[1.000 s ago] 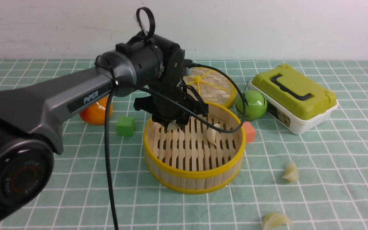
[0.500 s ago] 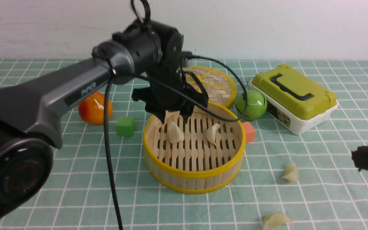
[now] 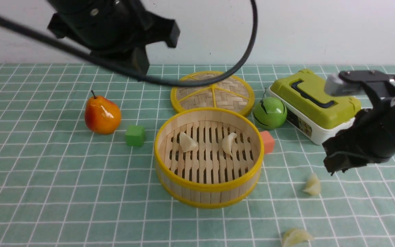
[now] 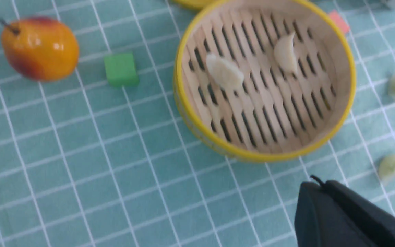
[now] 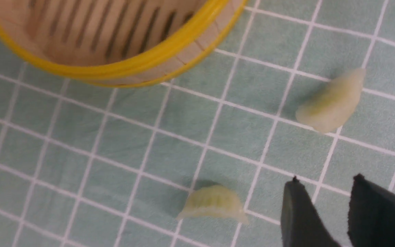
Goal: Put the dumplings into the steamer on the table with the blue tablecloth.
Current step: 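Reach for and grasp a dumpling lying on the table beside the steamer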
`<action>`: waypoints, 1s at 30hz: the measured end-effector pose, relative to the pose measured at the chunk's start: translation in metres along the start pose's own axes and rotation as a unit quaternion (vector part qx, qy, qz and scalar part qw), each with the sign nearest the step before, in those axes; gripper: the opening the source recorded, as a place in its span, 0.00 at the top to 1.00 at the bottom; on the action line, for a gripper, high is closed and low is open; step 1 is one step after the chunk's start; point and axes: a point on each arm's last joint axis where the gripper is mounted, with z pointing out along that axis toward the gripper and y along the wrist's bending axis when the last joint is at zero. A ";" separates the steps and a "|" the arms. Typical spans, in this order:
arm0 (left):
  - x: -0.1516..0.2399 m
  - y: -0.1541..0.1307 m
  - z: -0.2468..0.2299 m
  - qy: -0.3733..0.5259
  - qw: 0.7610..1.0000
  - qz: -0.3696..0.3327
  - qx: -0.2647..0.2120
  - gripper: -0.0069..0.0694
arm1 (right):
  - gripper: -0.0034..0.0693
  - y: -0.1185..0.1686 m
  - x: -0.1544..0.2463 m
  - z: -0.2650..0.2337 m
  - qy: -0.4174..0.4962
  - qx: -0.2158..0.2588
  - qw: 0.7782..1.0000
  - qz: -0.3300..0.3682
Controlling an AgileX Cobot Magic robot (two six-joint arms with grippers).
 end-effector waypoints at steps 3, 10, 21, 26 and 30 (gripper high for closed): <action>0.041 0.009 -0.015 0.005 1.000 -0.001 0.004 0.93 | 0.44 -0.015 -0.010 0.034 0.024 0.037 0.999 0.031; 0.118 0.026 -0.020 -0.001 1.000 -0.005 0.013 0.93 | 0.21 -0.033 -0.031 0.091 0.046 0.075 0.991 0.105; 0.155 0.034 -0.011 0.011 1.000 -0.007 0.013 0.93 | 0.30 -0.034 -0.027 0.123 0.100 0.045 0.984 0.142; 0.152 0.034 -0.011 -0.007 1.000 -0.004 0.012 0.93 | 0.49 -0.033 -0.021 0.123 0.134 0.045 0.981 0.132; 0.151 0.035 -0.011 -0.012 1.000 -0.001 0.008 0.93 | 0.61 -0.034 -0.020 0.123 0.139 0.049 0.981 0.129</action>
